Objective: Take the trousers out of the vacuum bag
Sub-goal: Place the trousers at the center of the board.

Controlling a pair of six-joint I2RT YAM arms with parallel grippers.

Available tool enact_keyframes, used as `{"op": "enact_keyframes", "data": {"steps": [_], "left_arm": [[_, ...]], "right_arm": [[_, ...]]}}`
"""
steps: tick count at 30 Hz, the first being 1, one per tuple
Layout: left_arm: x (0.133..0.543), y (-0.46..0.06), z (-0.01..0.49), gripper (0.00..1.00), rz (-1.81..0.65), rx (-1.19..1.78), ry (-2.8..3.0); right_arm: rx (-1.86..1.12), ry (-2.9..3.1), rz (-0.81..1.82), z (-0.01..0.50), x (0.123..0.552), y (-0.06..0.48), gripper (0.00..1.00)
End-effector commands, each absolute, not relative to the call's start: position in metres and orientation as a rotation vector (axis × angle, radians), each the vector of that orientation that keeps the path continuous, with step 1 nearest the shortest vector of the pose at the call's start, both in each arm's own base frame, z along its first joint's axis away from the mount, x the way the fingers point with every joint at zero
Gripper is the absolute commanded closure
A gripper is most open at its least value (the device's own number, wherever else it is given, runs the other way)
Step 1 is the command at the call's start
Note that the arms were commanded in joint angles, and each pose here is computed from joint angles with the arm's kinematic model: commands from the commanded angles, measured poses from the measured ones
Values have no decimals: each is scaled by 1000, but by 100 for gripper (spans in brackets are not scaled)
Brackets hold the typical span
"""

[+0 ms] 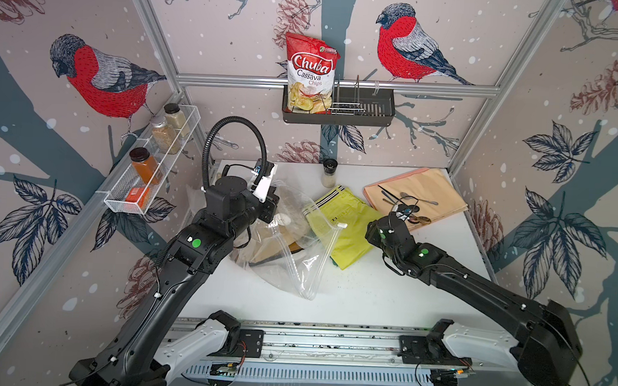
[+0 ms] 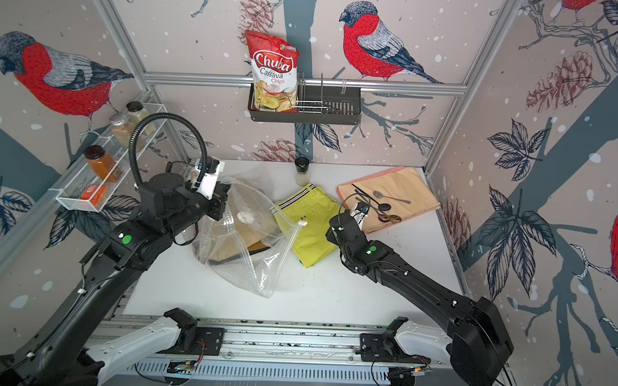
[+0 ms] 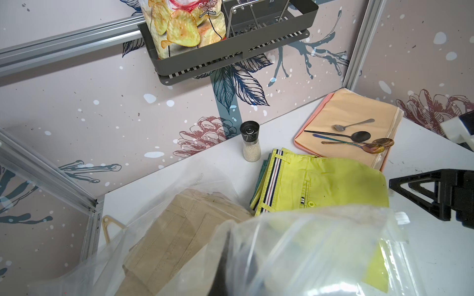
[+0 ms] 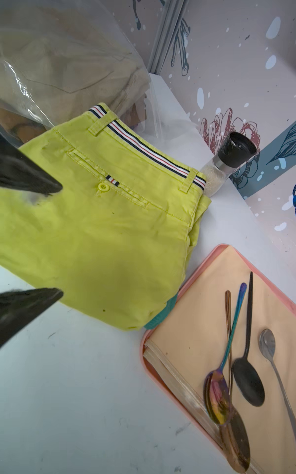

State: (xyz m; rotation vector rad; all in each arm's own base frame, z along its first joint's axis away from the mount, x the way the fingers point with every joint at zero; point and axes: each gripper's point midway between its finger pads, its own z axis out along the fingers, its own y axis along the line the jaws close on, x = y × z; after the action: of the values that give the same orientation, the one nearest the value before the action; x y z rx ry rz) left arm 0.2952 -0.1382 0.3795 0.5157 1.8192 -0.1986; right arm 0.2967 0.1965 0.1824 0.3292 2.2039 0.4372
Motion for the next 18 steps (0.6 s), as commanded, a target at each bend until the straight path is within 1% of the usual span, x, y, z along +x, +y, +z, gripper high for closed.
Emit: {"op": "enact_keyframes", "data": {"steps": [1,4,12,15,18], "left_arm": [[300,-149,392,100,-255,522,1749],[304,-153,382,100,-266,532,1768],[307,-165,380,100,-317,565,1762],[310,-172,384,100,-352,571,1757],[312,-181,395,100,-410,577,1736]], "right_arm": [[245,2192,500,199,294,212,43],[184,2165,611,224,285,230,43],[78,2085,776,292,248,251,42],[33,2079,846,302,233,268,43],[-4,2072,911,300,225,290,44]]}}
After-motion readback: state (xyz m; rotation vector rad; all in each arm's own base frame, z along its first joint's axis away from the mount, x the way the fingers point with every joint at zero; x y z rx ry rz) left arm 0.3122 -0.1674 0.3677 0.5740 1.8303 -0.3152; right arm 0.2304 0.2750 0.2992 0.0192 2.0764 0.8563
